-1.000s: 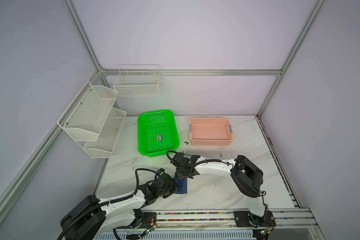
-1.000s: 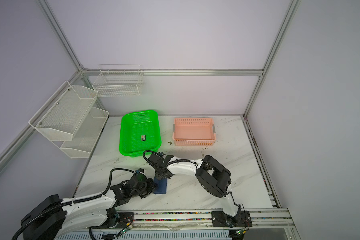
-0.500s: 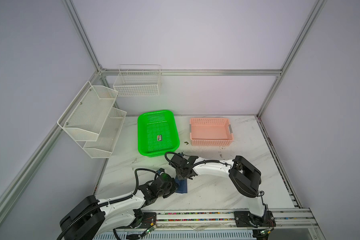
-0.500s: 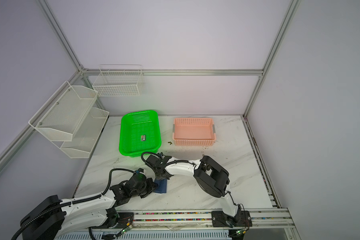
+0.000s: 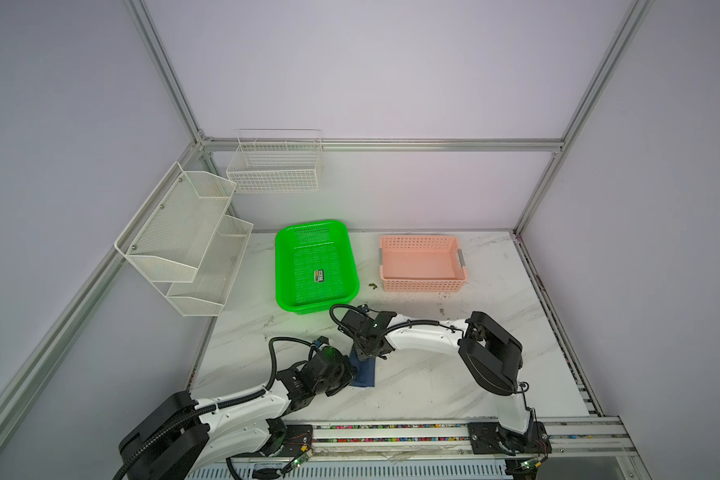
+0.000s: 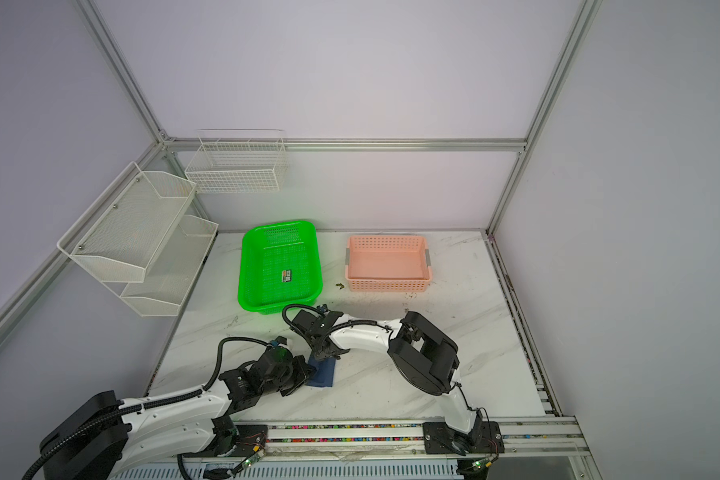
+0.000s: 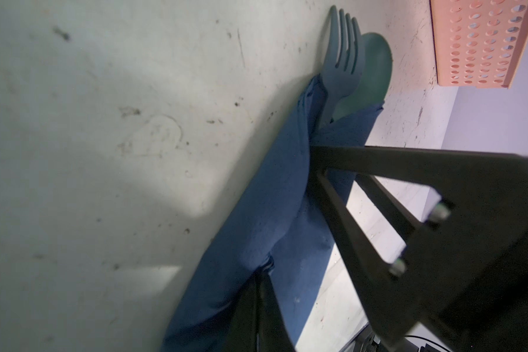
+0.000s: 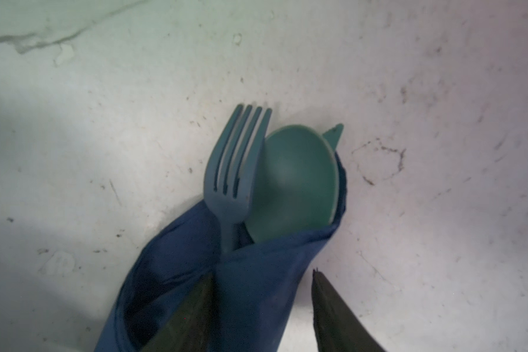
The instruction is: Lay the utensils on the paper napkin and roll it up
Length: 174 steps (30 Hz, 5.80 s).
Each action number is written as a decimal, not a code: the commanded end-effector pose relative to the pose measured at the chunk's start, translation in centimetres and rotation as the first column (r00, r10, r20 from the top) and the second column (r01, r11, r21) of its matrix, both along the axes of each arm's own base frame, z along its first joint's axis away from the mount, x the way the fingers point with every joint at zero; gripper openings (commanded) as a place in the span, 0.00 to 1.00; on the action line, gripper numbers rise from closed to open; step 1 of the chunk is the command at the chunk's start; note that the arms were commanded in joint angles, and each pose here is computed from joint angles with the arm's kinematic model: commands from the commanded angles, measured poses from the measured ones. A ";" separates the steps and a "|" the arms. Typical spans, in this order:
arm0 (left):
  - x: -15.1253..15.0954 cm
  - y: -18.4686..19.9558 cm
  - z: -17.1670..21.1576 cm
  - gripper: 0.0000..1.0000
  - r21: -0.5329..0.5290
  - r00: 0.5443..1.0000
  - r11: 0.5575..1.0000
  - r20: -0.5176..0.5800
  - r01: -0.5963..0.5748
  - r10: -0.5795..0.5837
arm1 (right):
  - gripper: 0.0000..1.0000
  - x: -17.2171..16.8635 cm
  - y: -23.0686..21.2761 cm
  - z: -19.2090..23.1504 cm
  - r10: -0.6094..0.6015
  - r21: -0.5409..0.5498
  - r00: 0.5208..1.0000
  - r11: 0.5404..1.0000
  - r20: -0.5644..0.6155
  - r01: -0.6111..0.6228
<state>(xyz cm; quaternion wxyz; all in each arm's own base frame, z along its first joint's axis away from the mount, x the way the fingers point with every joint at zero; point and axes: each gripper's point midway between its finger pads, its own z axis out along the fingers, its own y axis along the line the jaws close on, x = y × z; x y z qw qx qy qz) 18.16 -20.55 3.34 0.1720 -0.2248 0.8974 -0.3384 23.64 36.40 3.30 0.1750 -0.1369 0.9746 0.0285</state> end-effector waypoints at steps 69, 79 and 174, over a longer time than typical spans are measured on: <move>1.9 -3.4 8.2 0.00 -0.190 0.967 0.977 0.252 0.098 -0.048 | 0.30 -2.4 -0.8 -3.7 0.010 0.001 0.997 1.000 -0.081 -0.010; 1.4 -5.5 8.3 0.00 -0.243 0.960 0.958 0.269 0.150 -0.082 | 0.32 -2.7 -0.3 -3.5 0.021 0.043 0.995 0.999 -0.096 -0.017; 0.4 -3.4 2.4 0.00 -0.068 0.995 0.995 0.068 0.079 -0.075 | 0.00 -1.4 -0.3 -2.6 0.168 0.199 0.973 0.971 -0.157 -0.135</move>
